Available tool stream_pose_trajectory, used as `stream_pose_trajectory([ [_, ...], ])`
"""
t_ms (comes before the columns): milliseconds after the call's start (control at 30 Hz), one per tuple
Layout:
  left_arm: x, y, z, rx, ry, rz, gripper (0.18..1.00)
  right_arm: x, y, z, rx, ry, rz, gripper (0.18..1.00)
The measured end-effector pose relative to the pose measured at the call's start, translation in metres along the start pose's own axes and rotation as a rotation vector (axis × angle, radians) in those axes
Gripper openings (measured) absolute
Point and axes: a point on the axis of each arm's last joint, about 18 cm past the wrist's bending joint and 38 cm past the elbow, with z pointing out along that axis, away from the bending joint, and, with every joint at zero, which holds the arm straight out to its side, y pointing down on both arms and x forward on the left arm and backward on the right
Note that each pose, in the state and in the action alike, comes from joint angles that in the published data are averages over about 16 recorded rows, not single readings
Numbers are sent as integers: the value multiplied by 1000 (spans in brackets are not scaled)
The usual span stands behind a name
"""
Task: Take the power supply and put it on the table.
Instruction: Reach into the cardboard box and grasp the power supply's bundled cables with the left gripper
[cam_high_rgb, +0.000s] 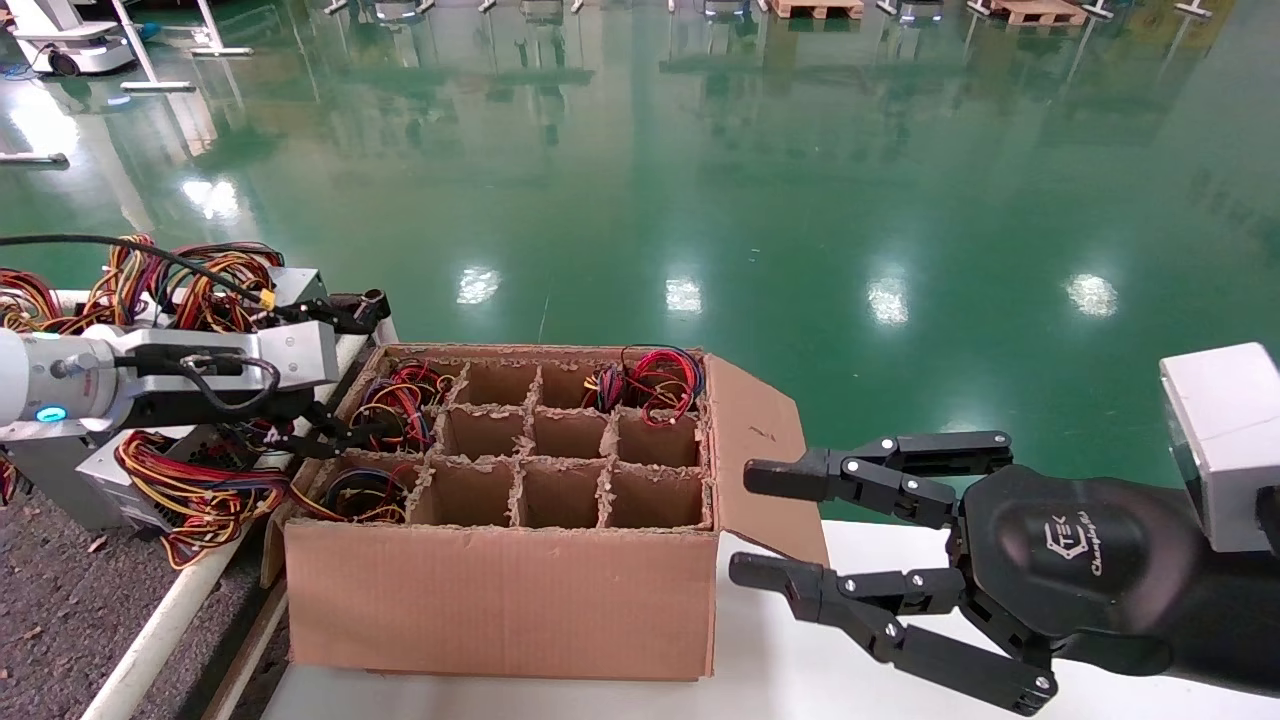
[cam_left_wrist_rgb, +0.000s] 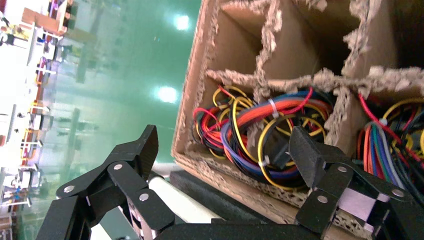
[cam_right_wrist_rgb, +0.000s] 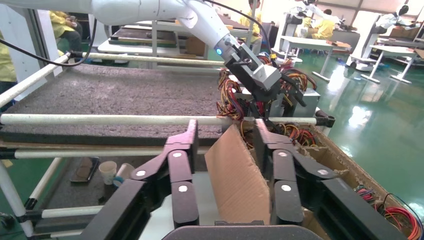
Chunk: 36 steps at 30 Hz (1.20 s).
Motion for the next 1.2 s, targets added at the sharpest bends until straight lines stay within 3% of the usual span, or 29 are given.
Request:
stream_pose_trajectory([
  [200, 3, 6, 4, -19, -5, -8, 928, 0, 0, 0, 0, 0, 0, 539],
  [633, 11, 14, 10, -35, 0, -13, 709, 0, 0, 0, 0, 0, 0, 826],
  [833, 15, 16, 11, -37, 6, -19, 573, 0, 0, 0, 0, 0, 0, 916],
  [1200, 22, 19, 12, -32, 16, -39, 343, 0, 0, 0, 0, 0, 0, 991],
])
